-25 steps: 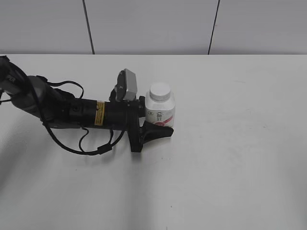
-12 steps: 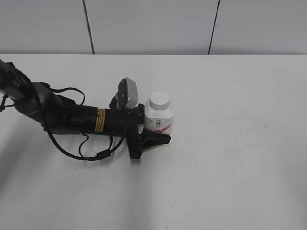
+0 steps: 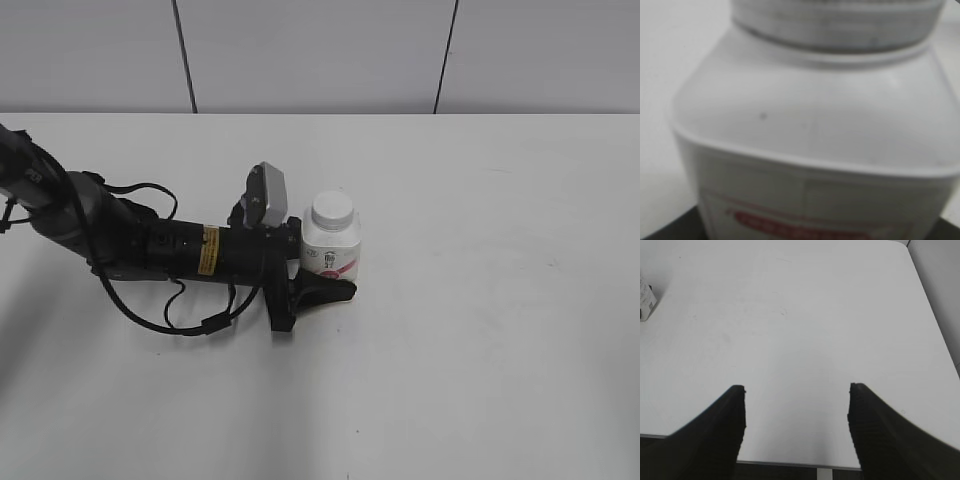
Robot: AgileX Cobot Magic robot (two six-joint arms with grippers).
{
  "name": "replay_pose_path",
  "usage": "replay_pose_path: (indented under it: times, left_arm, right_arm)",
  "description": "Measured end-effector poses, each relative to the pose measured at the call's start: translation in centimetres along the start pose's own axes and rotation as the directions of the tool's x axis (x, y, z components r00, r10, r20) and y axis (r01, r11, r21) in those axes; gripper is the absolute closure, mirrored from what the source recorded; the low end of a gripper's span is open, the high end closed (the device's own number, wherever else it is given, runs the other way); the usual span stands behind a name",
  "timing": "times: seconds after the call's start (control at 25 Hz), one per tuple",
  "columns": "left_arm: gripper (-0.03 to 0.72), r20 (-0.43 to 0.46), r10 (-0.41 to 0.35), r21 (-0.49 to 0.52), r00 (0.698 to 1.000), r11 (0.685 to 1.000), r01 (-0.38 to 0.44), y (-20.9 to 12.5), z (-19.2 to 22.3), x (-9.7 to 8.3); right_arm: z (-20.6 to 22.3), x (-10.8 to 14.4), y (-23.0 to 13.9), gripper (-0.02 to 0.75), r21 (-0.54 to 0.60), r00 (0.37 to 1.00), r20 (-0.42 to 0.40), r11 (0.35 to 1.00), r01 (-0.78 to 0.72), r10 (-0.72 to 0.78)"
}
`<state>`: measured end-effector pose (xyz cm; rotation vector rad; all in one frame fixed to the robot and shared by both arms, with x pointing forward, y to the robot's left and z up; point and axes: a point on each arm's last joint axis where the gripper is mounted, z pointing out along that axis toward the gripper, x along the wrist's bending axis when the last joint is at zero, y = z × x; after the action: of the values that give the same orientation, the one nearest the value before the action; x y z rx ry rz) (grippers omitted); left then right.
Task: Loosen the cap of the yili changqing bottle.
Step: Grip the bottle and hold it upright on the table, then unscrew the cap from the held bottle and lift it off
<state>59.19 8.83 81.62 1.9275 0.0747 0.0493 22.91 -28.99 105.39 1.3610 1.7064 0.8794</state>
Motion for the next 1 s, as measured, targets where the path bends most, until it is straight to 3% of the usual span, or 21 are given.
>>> replay_pose_path:
  times: [1.0]
  left_arm:
    - [0.270, 0.000, 0.000, -0.001, 1.000, 1.000, 0.000, 0.01, 0.00, 0.00]
  right_arm:
    - [0.00, 0.00, 0.00, 0.225, 0.000, 1.000, 0.000, 1.000, 0.000, 0.000]
